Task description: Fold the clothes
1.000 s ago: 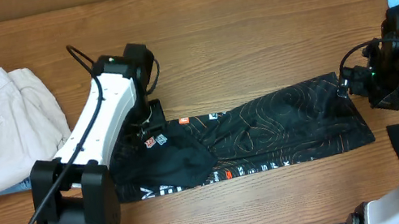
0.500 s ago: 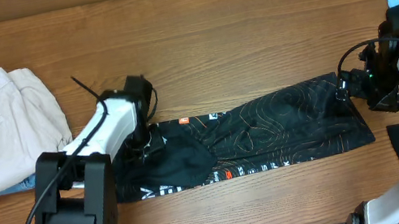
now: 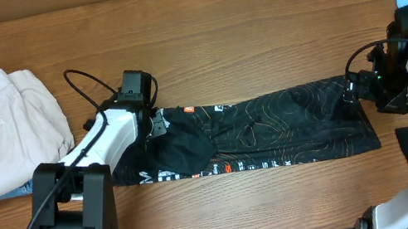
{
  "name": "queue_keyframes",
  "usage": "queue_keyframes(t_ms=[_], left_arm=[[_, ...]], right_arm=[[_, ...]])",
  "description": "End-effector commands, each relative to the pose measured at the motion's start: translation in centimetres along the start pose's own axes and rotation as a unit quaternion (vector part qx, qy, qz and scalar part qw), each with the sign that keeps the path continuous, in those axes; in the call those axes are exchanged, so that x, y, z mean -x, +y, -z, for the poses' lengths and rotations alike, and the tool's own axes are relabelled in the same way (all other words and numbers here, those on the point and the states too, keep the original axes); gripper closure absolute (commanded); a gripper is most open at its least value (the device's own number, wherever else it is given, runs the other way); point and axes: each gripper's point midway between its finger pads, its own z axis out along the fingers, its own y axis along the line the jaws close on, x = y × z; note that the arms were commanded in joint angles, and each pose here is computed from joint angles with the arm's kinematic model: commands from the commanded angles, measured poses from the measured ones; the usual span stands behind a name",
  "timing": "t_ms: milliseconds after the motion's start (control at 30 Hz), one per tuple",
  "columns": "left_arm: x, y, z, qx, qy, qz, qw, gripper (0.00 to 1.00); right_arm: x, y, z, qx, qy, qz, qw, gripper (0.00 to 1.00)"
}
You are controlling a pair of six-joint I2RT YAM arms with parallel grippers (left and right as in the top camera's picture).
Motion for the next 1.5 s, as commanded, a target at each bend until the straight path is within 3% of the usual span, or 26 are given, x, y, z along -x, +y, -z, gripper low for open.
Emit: queue_keyframes(t_ms=[0,100,367,667,1067,1233,1333,1367,1467], left_arm=[[-0.2,2.6,-2.1,0.029,0.023,0.003,0.999,0.57],[1.1,2.8,-1.4,0.008,0.023,0.012,1.0,0.57],[3.6,0.9,2.4,-0.038,0.036,0.002,0.999,0.38],[2.6,-0.5,4.7,-0.077,0.086,0.006,0.993,0.36],[1.2,-0.6,5.0,-0.084,0.115,0.012,0.99,0.35],[1.0,-0.5,5.1,-0.083,0.119,0.012,0.989,0.35],[1.0,-0.5,5.1,-0.083,0.12,0.012,0.989,0.35],[1.0,-0.5,5.1,-0.083,0.12,0.012,0.989,0.35],[0.9,-0.5,5.1,-0.083,0.122,0.012,0.989,0.35]], right_arm=[[0.1,0.0,-0.2,0.005,0.0,-0.002,1.0,0.02],[0.2,0.0,-0.4,0.006,-0.001,0.002,1.0,0.02],[0.7,1.2,-1.4,0.043,-0.007,0.036,0.998,0.02],[1.5,1.1,-3.4,0.044,-0.042,0.089,0.994,0.04],[-3.0,4.4,-6.4,0.103,0.027,0.109,0.988,0.11],[-4.0,4.5,-6.5,0.087,0.046,0.118,0.988,0.23],[-4.1,3.8,-6.6,0.066,0.05,0.116,0.99,0.36],[-4.1,3.8,-6.6,0.066,0.05,0.115,0.99,0.46],[-3.9,3.8,-6.6,0.066,0.048,0.115,0.99,0.63]])
